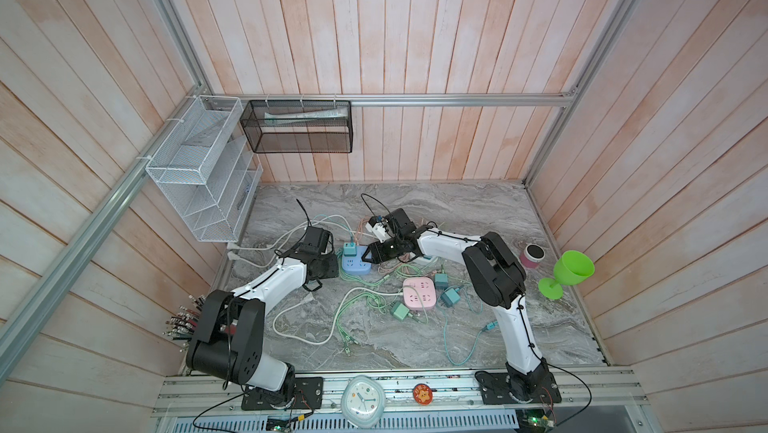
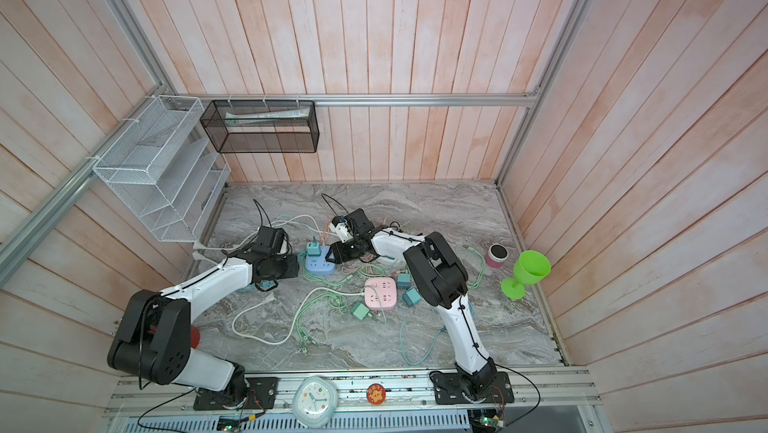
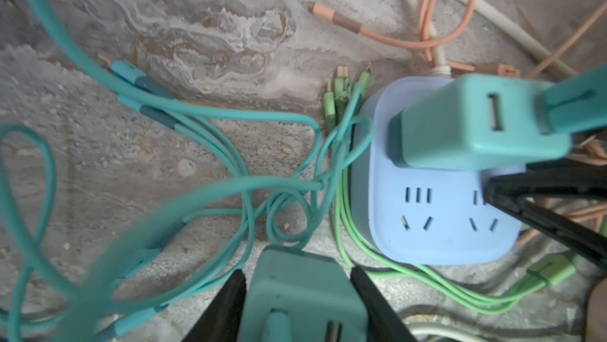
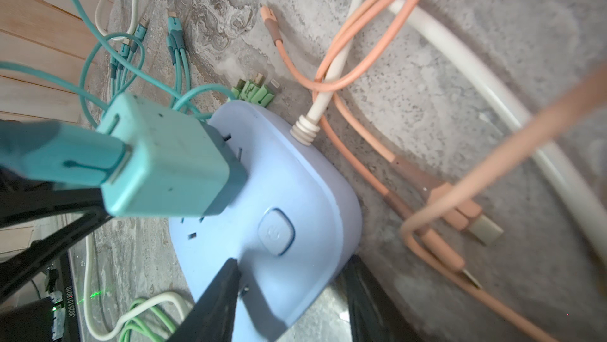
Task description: Pull the plug off the socket
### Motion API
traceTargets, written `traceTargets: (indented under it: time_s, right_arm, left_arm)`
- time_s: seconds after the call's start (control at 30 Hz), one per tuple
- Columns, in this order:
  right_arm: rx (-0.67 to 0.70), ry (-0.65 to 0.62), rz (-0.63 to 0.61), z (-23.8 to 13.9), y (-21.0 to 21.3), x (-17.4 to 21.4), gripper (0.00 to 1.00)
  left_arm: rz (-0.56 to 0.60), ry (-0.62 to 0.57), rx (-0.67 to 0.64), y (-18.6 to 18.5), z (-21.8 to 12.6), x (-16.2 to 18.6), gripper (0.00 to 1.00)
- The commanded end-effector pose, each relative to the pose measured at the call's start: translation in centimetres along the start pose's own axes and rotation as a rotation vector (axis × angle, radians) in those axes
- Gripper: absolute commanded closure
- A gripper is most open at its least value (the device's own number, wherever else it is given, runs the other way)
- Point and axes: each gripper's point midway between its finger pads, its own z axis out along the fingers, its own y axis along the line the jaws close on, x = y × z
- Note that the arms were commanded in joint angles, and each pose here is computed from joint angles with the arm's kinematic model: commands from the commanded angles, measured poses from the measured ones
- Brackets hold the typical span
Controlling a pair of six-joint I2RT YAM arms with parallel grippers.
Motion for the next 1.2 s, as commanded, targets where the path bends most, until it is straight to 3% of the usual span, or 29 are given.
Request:
traceTargets:
  time_s: [0.0,0.23,0.43,0.7,1.17]
  right_arm:
    - [0.209,0.223,0.100,2.2,-6.6,8.2,0.49]
    - [0.207,0.223,0.099,2.2,-6.6,8.1,0.49]
    - [0.203,0.210,0.091,2.0,-6.5,7.6,0.49]
    - [0.201,0.205,0.090,2.0,-6.6,7.4,0.49]
    - [0.203,0.210,0.102,2.0,-6.8,7.9,0.49]
  left_arm:
    - [0.008,-0.006,-0.014,0.1,-0.2,-0.8,0.38]
    - [0.012,-0.078,-0.032,-0.1,-2.7,-3.0,0.14]
    - [0.074,-0.131,-0.095,-0.9,-5.5,-4.4,0.08]
    - [0.106,-0.144,-0.004,-4.2,-5.8,-4.0,0.11]
    - [0.147,-0.147,0.049,-7.6,-0.3,-7.3,0.23]
